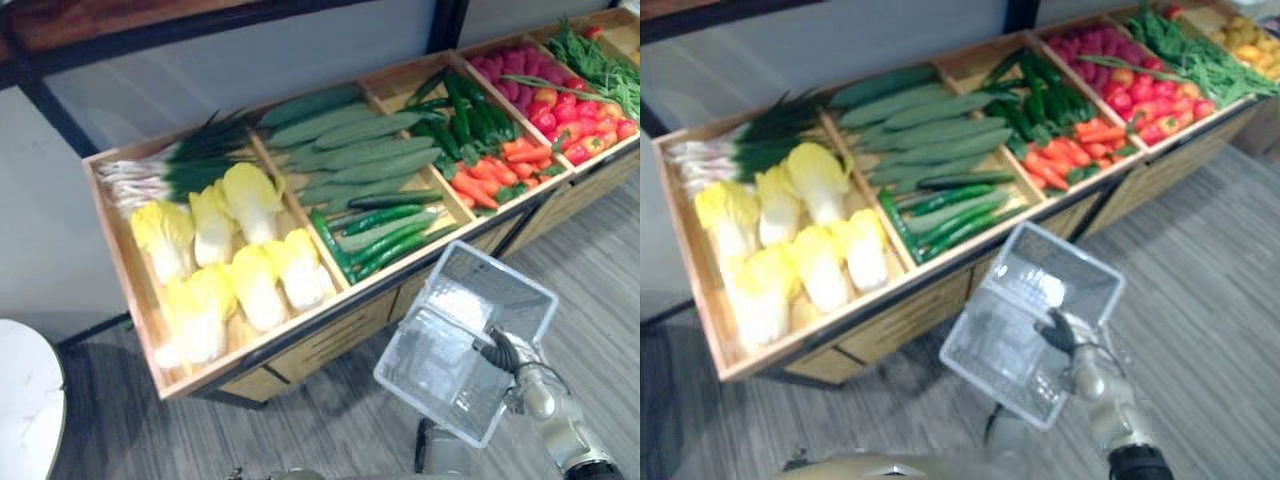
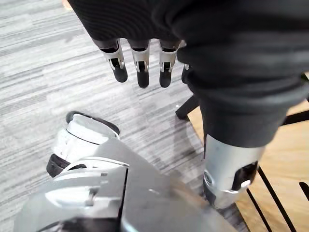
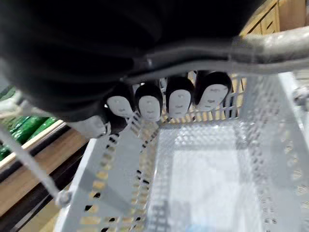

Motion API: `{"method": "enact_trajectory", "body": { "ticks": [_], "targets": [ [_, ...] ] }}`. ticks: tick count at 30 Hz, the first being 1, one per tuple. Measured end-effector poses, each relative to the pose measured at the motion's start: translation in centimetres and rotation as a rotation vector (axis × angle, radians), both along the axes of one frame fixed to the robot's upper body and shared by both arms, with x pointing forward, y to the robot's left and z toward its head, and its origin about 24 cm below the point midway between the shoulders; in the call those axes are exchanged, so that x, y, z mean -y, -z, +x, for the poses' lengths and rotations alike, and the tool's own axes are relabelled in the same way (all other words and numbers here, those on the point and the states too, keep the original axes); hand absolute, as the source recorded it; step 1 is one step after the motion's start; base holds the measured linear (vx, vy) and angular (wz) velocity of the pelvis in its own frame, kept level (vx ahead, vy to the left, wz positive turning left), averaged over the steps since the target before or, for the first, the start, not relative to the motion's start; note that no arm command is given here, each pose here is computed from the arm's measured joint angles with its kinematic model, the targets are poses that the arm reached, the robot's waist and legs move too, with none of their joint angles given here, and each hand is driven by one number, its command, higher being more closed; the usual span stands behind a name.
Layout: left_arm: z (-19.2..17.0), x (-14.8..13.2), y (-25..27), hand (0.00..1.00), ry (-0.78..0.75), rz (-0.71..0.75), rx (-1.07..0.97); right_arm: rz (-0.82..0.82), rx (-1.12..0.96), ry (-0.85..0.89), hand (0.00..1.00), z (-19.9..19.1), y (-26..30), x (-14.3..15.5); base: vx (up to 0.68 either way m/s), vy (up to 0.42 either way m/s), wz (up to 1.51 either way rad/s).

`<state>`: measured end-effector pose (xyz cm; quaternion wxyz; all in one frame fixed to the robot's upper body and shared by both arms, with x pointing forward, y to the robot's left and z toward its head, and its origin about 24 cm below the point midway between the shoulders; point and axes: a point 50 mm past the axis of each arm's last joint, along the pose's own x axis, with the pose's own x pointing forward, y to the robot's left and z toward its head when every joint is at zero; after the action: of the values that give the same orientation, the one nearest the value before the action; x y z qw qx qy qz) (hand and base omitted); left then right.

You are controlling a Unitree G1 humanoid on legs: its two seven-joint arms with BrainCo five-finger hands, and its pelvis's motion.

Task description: Pick vegetable in the basket

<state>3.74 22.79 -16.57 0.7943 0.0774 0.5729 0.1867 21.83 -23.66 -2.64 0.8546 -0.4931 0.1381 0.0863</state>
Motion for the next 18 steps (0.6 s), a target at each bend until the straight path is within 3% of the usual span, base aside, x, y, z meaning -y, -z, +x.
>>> {"method": "enact_trajectory", "body": {
  "ticks": [6,18],
  "targets": [
    [1.7,-0.1,-0.3,0.0,-0.042,0.007,0.063,0.009,-0.032,0.054,1.0,-1.2,0.7,0.9,0.28,-0.361,1.07],
    [2.0,0.9,-0.2,0.0,0.014,0.001,0.048,0.038,-0.056,0.215,1.0,-3.5,1.8,2.9,-0.02,0.044,0.2]
  ]
}}
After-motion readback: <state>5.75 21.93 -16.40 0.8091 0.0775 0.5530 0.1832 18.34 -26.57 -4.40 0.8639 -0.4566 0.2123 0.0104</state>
